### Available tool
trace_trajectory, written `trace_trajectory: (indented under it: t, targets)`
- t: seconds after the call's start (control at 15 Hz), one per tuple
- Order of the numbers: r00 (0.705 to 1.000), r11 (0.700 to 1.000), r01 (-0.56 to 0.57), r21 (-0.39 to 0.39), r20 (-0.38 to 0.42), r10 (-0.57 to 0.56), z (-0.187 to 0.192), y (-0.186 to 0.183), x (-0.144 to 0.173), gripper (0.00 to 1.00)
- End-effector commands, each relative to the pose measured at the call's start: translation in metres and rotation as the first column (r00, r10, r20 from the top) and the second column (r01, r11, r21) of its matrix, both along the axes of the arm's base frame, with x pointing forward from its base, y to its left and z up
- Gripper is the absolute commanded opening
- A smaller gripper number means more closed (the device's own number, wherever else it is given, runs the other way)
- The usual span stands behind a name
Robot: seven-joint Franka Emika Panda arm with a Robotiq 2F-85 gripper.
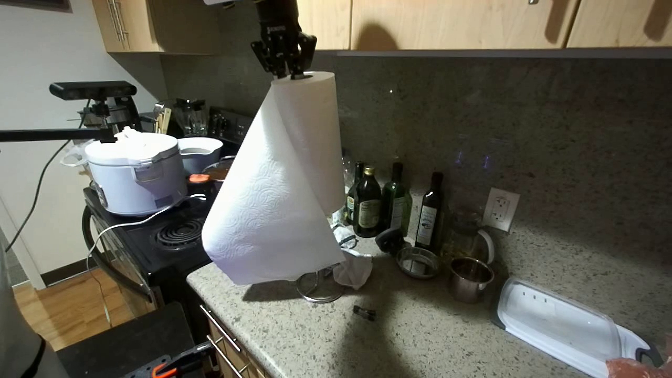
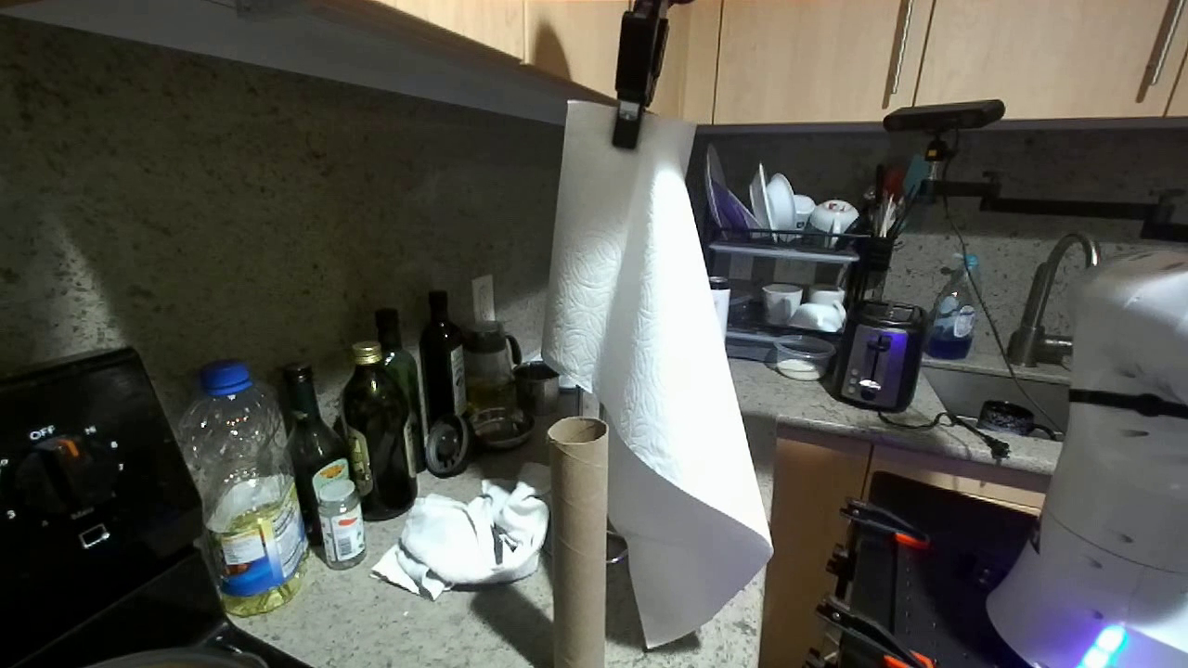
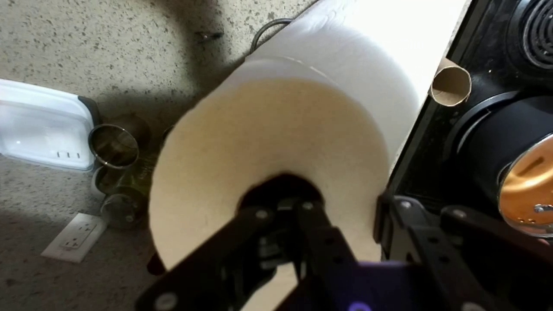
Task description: Replace the tissue paper core with the paper towel roll
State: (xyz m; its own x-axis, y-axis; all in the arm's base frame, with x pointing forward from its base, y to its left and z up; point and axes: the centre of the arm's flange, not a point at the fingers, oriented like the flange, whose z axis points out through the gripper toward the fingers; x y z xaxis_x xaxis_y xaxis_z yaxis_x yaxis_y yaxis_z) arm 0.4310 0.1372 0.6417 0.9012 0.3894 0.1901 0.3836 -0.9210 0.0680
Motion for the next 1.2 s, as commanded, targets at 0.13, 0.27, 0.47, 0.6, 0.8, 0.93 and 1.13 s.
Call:
trace_trajectory:
  t: [0.13,0.27,0.47,0.6,0.8,0.93,1.13]
  targets:
    - [0.998,1.000,-0.005,0.022,-0.057,0.006,-0.002,-0.004,0.017,0.07]
    - [0.997,1.000,-0.005,0.029,-0.072,0.007,-0.008,-0.004,0.021,0.07]
    - [0.995,0.999,-0.004,0.039,-0.096,0.008,-0.019,-0.003,0.028,0.07]
    - [0.993,0.999,-0.002,0.041,-0.115,0.007,-0.026,-0.003,0.033,0.07]
    - [0.990,0.999,-0.001,0.039,-0.140,0.007,-0.036,-0.001,0.039,0.07]
    - [0.988,0.999,-0.001,0.035,-0.156,0.007,-0.042,0.000,0.043,0.07]
    - [0.984,1.000,-0.001,0.030,-0.178,0.006,-0.051,0.002,0.047,0.07]
